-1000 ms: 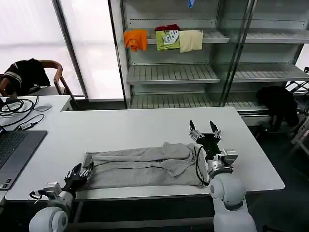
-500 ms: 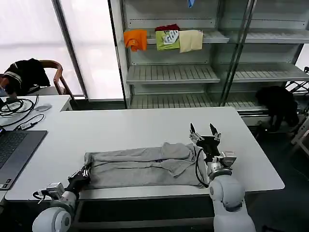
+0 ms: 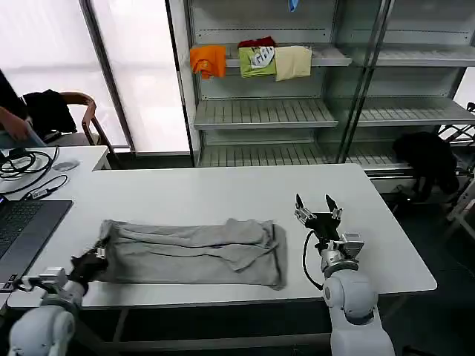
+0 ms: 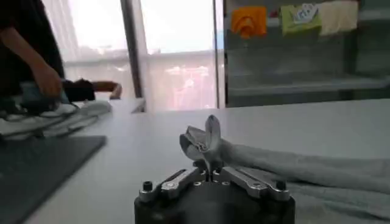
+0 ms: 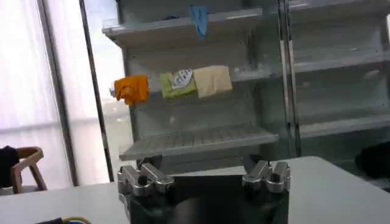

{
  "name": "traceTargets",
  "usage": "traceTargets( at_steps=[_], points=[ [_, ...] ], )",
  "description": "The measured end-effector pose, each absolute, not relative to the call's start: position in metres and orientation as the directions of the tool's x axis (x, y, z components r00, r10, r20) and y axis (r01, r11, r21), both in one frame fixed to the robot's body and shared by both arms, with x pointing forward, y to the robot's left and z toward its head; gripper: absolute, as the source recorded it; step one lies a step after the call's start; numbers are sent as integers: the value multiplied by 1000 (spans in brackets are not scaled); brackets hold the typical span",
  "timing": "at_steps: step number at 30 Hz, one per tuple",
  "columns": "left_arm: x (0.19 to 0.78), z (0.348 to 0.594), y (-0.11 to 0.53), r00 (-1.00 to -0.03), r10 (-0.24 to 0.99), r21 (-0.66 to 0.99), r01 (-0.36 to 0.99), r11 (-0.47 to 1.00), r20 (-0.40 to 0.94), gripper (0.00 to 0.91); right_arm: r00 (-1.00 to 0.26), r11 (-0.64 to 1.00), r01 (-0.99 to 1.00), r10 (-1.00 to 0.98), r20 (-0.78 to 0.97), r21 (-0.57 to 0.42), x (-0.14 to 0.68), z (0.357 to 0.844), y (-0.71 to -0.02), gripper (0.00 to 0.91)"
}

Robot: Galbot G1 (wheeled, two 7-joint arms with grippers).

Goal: Fold and organize the clothes.

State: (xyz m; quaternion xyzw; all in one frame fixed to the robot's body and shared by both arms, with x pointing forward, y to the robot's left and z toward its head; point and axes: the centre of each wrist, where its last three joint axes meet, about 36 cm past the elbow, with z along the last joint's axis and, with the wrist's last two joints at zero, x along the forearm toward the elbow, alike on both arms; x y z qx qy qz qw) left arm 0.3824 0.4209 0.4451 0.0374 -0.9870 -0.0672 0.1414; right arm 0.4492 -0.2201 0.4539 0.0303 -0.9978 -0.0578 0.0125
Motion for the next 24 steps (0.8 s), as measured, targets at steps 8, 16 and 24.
traceTargets(
  at_steps=[8,16,24],
  points=[
    [383,498,493,-948,-208,378,-106,920,241,0,-997,992,-48,-54,52,115,453,441,-215,907],
    [381,530,472,-964,-159,341,-79,937,214,0,-995,995,-24,-33,91,99,453,427,-223,907],
    [387,528,403,-978,-7,245,45,968,206,0,-994,996,-12,-22,110,91,449,419,-229,907]
  ],
)
